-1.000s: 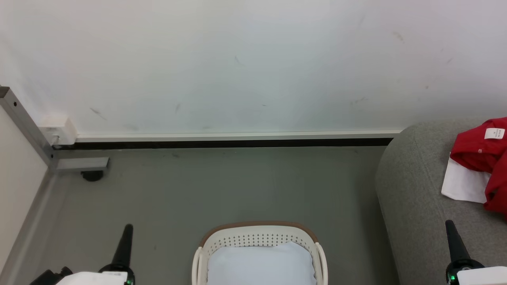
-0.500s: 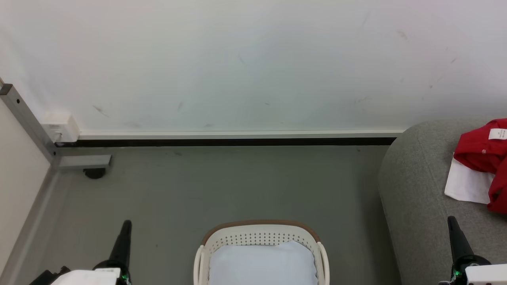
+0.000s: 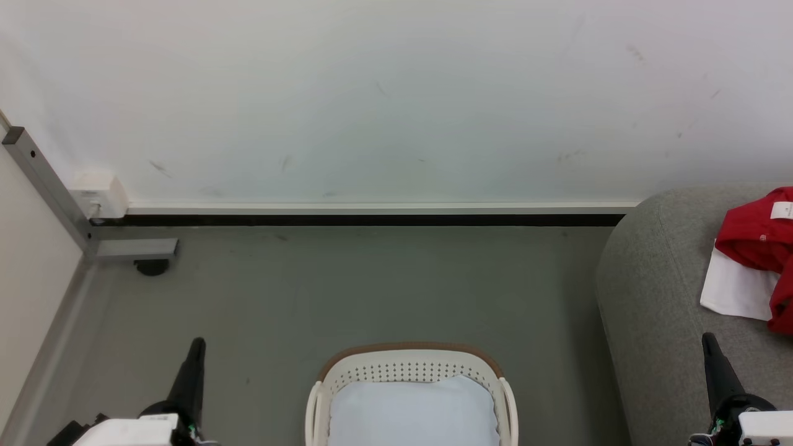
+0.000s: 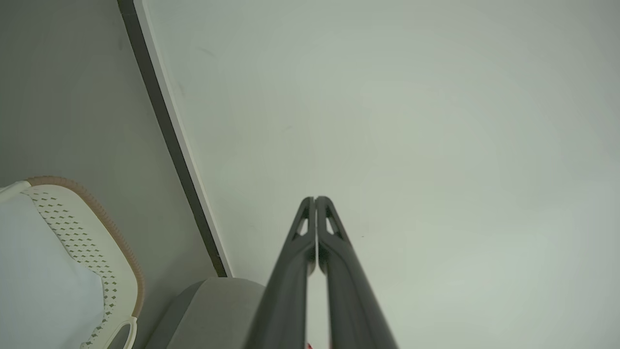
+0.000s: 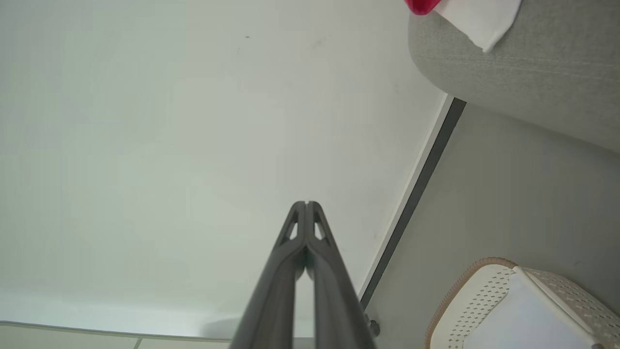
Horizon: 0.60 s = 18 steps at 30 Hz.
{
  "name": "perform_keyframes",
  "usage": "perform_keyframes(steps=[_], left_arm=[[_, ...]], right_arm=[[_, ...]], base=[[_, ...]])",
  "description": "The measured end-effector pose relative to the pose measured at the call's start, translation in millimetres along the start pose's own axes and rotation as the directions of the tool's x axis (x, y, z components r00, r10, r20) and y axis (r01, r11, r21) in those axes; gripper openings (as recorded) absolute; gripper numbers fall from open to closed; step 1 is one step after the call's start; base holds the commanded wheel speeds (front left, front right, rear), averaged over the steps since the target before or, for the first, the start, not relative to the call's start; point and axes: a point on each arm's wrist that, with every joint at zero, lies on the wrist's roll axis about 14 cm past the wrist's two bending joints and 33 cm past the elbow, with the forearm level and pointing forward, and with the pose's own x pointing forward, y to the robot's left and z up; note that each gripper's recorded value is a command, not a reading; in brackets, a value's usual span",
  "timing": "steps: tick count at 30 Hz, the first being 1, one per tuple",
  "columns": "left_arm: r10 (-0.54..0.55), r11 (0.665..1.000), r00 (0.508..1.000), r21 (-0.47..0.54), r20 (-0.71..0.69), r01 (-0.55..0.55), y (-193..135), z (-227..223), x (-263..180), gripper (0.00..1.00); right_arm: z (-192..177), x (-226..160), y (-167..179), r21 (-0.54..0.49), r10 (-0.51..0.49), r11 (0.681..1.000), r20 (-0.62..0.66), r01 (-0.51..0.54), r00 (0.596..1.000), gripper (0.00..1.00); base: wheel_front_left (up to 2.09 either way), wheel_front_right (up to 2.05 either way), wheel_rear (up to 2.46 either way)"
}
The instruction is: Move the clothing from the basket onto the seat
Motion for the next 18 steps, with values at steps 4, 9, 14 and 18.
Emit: perform_keyframes(steps=[4,9,14,18], left_arm=[[-0.004,1.0,1.0,-0.023,0.0,0.004,-1.1,1.0,0.3,0.0],[-0.011,0.998,1.0,-0.059,0.001,0.011,-2.6,2.3,0.7,0.0],[-0.016,0.996,1.0,-0.086,0.003,0.016,-3.7,3.6,0.9,0.0],[-0.017,0.996,1.0,-0.087,0.003,0.017,-3.9,3.8,1.0,0.0]], right_arm=[[-0.1,0.8,0.9,0.028,0.004,1.0,-0.001,-0.004,1.0,0.0],[-0.9,1.8,2.1,0.056,0.01,0.998,-0.005,-0.009,1.0,0.0],[-1.3,2.9,3.5,0.087,0.016,0.996,-0.008,-0.015,1.0,0.0],[-1.3,3.0,4.0,0.09,0.018,0.996,-0.008,-0.017,1.0,0.0]], base=[[0.0,0.0,0.0],[0.0,0.0,0.0],[0.0,0.0,0.0],[0.0,0.0,0.0]])
